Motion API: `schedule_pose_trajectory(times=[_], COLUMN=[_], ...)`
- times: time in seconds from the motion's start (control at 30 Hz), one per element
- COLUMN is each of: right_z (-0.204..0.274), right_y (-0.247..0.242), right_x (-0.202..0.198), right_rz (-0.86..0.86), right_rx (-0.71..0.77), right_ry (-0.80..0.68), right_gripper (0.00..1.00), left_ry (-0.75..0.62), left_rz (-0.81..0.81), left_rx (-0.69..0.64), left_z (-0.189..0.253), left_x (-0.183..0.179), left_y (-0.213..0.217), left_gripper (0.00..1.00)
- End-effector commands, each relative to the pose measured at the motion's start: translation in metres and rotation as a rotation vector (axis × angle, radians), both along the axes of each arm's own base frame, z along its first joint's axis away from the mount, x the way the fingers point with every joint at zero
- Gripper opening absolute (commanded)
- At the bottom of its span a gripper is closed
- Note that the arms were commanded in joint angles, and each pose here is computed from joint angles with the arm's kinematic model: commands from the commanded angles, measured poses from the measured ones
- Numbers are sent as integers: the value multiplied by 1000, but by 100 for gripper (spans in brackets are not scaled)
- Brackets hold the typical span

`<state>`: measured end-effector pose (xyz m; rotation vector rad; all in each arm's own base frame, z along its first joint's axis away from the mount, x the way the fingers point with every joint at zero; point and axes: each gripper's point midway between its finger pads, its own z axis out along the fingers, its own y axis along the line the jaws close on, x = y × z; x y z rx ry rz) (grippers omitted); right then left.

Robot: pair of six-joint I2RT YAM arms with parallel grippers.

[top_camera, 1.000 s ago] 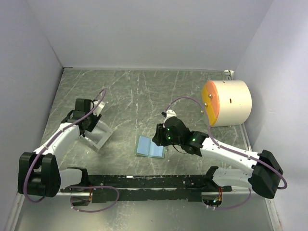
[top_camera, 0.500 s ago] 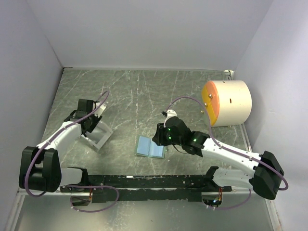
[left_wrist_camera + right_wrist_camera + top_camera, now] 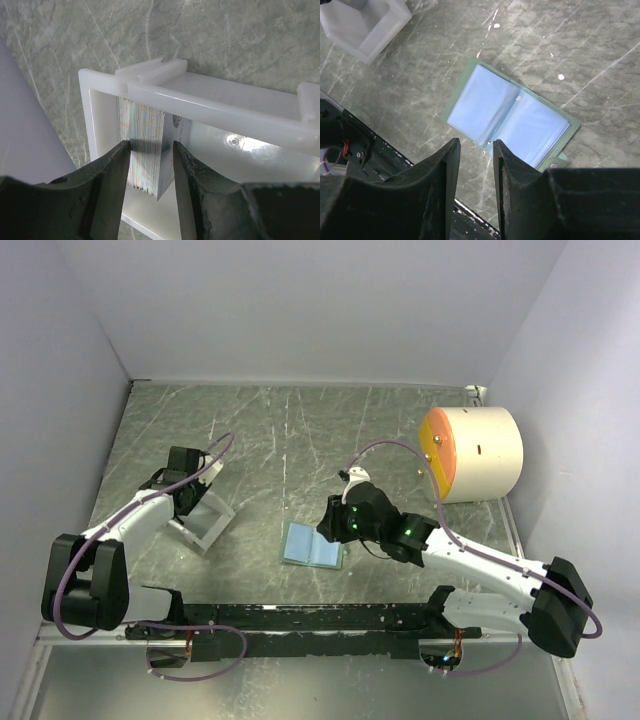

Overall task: Put the credit cards into the card holder
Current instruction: Pick up the credit card from the storage box.

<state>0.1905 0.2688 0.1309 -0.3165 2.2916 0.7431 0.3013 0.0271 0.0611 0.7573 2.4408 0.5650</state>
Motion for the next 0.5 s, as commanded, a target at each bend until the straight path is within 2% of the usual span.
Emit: schedule_pose_trajectory(times=[0.0, 0.47], right_z=[5, 7], right_y=[-3, -5], right_x=[1, 1], right_rz=[-11, -14], right_rx=[15, 11], right_ry=[-25, -31], right_gripper=[33, 33], left_ry=[-11, -36], left_rz=[-3, 5], left_rx=[30, 57], left_z=[5, 17], left_x=[3, 9], left_y=[2, 5], left_gripper=[50, 40])
